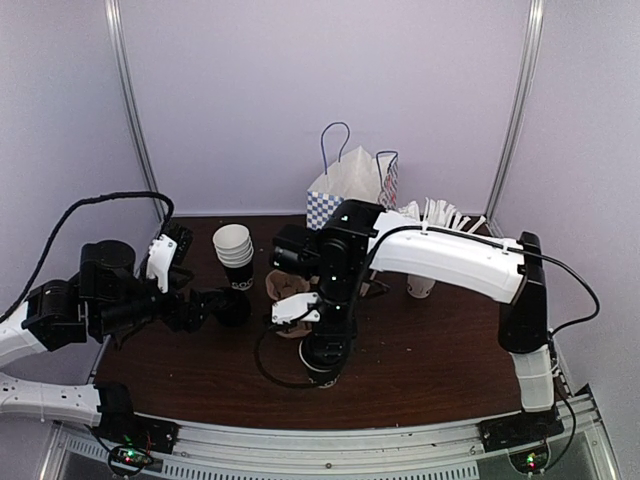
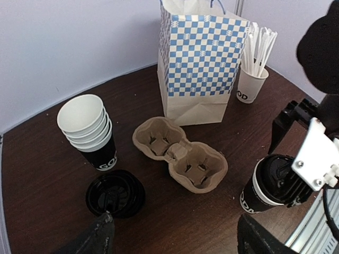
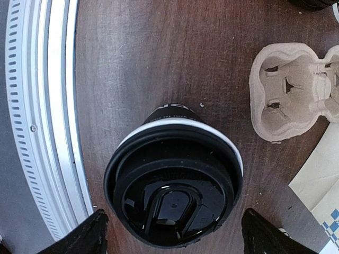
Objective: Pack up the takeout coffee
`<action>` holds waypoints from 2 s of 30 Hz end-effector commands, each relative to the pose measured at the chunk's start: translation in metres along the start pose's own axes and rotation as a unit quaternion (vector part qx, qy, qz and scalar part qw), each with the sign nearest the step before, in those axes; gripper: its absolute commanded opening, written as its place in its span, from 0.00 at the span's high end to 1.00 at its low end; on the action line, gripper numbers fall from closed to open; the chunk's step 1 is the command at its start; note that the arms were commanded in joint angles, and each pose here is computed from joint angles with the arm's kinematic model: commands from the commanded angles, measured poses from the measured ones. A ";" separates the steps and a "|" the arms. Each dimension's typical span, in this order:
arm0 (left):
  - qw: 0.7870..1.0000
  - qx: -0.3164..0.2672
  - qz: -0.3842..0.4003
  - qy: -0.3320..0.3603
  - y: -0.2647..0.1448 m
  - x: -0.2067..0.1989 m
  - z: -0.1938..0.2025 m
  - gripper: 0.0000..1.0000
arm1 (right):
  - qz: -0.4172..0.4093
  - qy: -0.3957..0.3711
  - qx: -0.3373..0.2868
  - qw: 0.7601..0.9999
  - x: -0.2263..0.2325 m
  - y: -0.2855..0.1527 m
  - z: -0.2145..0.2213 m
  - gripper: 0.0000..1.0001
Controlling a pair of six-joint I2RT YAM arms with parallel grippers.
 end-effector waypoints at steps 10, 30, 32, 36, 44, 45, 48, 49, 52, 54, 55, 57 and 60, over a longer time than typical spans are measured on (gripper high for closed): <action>0.963 0.111 0.083 -0.231 0.063 -0.035 0.025 0.32 | 0.005 0.074 -0.147 0.986 -0.012 -0.093 0.049 0.18; 0.900 0.175 0.194 -0.350 0.105 -0.075 0.073 0.41 | -0.157 0.227 -0.180 0.944 -0.034 0.018 0.085 0.48; 0.898 0.173 0.199 -0.353 0.109 -0.078 0.074 0.41 | -0.161 0.227 -0.177 0.944 -0.038 0.022 0.080 0.50; 0.897 0.175 0.205 -0.350 0.116 -0.083 0.075 0.39 | -0.163 0.226 -0.172 0.945 -0.041 0.027 0.073 0.55; 0.895 0.180 0.213 -0.349 0.125 -0.089 0.080 0.40 | -0.168 0.213 -0.165 0.948 -0.033 0.029 0.066 0.55; 0.894 0.180 0.213 -0.350 0.125 -0.090 0.081 0.40 | -0.167 0.213 -0.164 0.949 -0.032 0.029 0.066 0.55; 0.896 0.178 0.206 -0.351 0.124 -0.087 0.082 0.41 | -0.163 0.213 -0.157 0.950 -0.033 0.030 0.069 0.55; 0.897 0.177 0.206 -0.350 0.124 -0.087 0.082 0.41 | -0.160 0.213 -0.153 0.952 -0.032 0.029 0.070 0.55; 0.899 0.176 0.203 -0.347 0.123 -0.086 0.082 0.43 | -0.158 0.210 -0.153 0.953 -0.029 0.027 0.076 0.52; 0.900 0.176 0.202 -0.345 0.124 -0.086 0.083 0.43 | -0.166 0.207 -0.157 0.951 -0.025 0.024 0.080 0.51; 0.899 0.178 0.204 -0.344 0.124 -0.087 0.085 0.43 | -0.173 0.206 -0.158 0.950 -0.023 0.024 0.082 0.50; 0.898 0.177 0.209 -0.344 0.126 -0.088 0.085 0.43 | -0.194 0.205 -0.163 0.946 -0.017 0.022 0.083 0.48; 0.896 0.175 0.216 -0.346 0.128 -0.090 0.084 0.43 | -0.236 0.211 -0.183 0.931 -0.011 0.020 0.082 0.48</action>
Point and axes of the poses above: each gripper's point midway between its finger pads, its own y axis out along the fingers, its own x axis along the line the jaws close on, z = x × y, the point moved 7 cm from there along -y, back along the fingers
